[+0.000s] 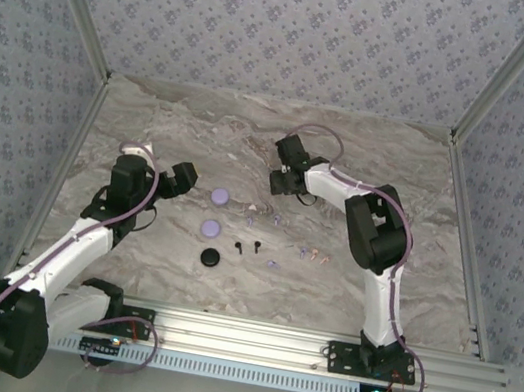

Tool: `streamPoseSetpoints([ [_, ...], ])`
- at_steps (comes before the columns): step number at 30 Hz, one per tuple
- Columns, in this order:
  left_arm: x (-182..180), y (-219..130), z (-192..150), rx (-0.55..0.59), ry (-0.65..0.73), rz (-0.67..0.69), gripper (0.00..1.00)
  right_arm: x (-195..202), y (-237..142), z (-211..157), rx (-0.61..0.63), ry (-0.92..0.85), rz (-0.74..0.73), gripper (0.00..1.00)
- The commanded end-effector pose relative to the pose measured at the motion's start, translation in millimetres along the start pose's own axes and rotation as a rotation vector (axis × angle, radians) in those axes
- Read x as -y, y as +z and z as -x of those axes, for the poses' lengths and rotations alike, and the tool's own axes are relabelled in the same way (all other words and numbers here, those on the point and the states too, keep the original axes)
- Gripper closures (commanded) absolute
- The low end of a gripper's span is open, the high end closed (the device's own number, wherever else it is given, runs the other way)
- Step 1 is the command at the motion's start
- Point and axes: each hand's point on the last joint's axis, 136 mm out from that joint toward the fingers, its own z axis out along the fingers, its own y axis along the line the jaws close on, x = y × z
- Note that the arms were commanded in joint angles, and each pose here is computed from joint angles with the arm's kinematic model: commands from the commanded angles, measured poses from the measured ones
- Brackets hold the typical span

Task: Insert the wireless bluetooth earbuds into the charging case

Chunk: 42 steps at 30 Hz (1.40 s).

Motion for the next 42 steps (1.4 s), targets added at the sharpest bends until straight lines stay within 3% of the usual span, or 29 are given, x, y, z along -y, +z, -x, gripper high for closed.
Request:
streamPoseSetpoints([
  [1,9.2,-1.4,3.7,0.001,0.021,-0.026,0.01,1.1,1.6,2.6,0.01,-0.053,0.025,0.45],
  [8,26.0,-1.5,3.4,-0.04,0.049,-0.095,0.01,-1.4,-18.7,21.9,0.119,-0.164,0.048,0.47],
  [16,72.1,-1.9,12.8,-0.106,0.09,-0.279,0.01,-8.1,-83.5,40.9,0.347,-0.348,0.099,0.49],
  [30,176.2,-34.0,12.4,-0.276,0.206,-0.689,0.07,-35.2,-205.5,17.8,0.78,-0.711,0.197,0.52],
  [42,219.4,-27.1,-25.8,-0.411,0.29,-0.8,0.14,-57.6,-236.8,11.1,0.836,-0.828,0.224,0.52],
])
